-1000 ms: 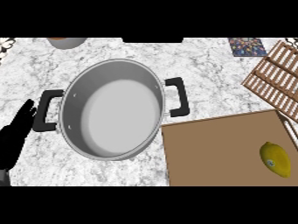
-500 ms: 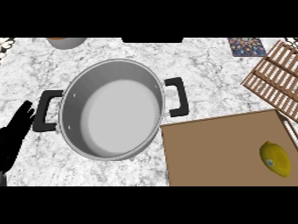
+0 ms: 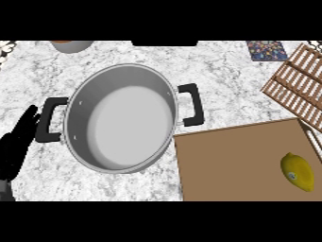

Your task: Pick the eggplant from the tray and place it in the tiered shelf

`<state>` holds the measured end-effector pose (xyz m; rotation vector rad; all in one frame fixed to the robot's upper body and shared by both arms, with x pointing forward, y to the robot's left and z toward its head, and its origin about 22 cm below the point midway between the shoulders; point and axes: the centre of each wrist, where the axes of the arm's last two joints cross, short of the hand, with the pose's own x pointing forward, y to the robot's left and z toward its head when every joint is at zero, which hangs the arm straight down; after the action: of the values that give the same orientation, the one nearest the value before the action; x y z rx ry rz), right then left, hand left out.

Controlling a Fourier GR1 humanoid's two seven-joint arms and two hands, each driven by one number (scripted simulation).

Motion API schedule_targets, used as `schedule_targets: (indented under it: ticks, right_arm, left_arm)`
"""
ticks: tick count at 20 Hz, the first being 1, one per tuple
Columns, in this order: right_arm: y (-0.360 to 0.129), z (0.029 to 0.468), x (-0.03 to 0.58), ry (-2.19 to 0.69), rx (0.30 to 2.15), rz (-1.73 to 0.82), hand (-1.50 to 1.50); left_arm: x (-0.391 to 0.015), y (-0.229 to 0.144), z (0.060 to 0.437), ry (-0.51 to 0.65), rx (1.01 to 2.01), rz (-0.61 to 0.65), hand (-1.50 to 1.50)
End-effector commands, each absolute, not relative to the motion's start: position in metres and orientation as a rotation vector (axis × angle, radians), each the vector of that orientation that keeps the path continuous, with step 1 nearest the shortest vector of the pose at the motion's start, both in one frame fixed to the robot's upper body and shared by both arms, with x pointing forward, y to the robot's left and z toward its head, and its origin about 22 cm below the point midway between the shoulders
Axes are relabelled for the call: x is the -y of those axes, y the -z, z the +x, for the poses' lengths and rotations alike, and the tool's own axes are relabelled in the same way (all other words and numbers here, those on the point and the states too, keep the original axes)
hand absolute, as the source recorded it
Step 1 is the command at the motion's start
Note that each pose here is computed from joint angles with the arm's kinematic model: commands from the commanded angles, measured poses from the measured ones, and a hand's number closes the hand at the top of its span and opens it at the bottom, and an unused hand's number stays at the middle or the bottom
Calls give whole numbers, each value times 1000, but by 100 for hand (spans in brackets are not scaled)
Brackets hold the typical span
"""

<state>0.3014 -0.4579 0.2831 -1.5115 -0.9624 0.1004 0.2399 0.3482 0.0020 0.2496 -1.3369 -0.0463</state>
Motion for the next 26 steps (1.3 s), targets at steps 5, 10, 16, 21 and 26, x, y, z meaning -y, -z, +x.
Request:
schedule_targets:
  ticks: [5,10,16,21,26]
  right_arm:
    - [-281,297,455,-26,1088,-1450,-150]
    - [-287,302,458,155,1183,-1298,-150]
    - [-301,263,483,301,1321,-1179,-150]
    - [-348,210,479,383,1431,-1184,-150]
    - [-375,131,498,433,1398,-1235,-150]
  left_arm:
    - [-333,7,232,38,1325,237,0]
    - [-348,-2,228,53,1331,239,0]
    - [-358,6,224,49,1315,267,0]
    - [-364,-2,218,17,1331,284,0]
    - [-359,1,221,21,1307,273,0]
